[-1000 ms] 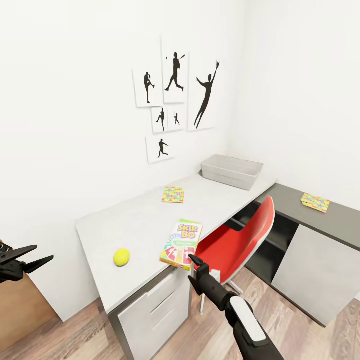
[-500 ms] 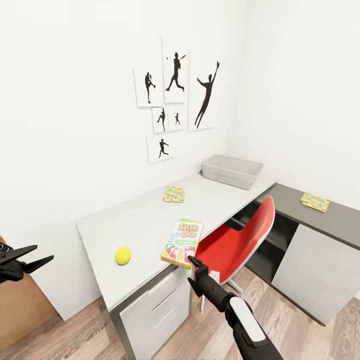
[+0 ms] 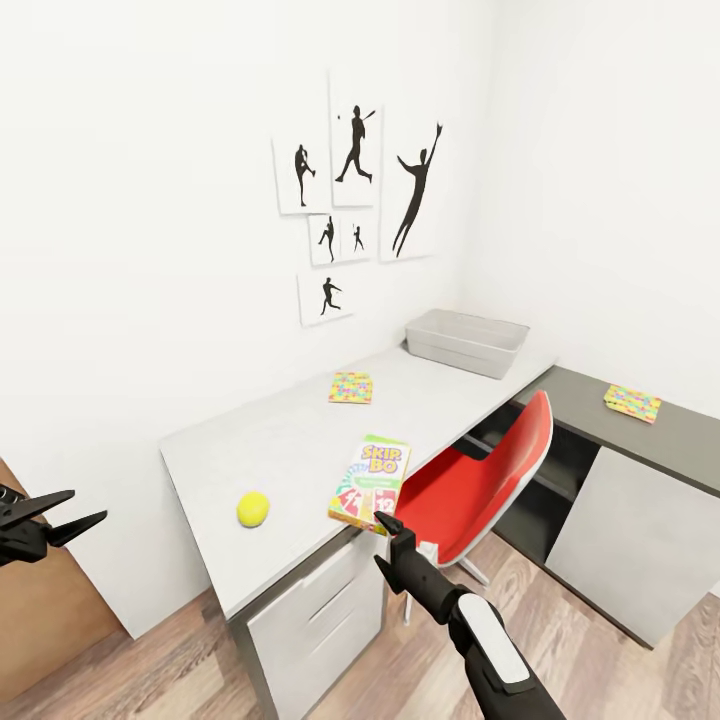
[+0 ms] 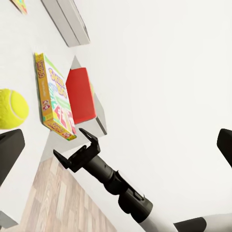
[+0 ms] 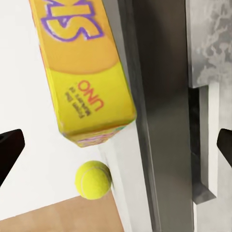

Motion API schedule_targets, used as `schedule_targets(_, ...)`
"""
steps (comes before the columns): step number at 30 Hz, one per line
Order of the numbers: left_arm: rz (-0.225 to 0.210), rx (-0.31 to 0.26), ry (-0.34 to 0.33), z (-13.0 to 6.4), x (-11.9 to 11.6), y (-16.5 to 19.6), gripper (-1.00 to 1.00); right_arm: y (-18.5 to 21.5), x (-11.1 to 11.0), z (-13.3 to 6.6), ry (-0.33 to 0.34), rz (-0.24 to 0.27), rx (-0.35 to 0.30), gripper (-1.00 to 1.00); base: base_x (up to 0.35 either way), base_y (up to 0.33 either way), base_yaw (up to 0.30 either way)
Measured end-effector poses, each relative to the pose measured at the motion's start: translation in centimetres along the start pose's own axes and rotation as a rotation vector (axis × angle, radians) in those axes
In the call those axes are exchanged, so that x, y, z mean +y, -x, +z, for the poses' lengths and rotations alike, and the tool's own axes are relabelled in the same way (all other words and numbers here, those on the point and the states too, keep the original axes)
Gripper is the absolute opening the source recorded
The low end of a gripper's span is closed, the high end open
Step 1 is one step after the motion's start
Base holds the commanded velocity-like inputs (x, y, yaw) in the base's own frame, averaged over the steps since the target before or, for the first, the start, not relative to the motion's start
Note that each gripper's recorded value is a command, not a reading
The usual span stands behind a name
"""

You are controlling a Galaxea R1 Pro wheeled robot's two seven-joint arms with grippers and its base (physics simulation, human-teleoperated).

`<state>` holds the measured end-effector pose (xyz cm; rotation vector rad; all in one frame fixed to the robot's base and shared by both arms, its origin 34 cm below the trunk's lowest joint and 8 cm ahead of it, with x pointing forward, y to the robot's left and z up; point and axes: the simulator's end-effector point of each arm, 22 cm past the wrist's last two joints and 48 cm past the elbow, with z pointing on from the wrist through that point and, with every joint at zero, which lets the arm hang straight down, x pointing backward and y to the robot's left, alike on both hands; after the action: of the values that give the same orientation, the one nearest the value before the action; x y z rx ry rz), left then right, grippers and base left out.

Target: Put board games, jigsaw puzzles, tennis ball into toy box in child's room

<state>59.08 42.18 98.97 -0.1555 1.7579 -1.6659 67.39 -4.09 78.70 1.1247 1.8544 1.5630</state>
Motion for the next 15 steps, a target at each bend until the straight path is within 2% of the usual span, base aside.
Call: schedule_targets(15,0.000,0.000,0.000,0.00,0.00,0.00,1.00,0.00,0.06,0.03,0.001,-0.001,-0.001,1.00,0.041,0.000,0.000)
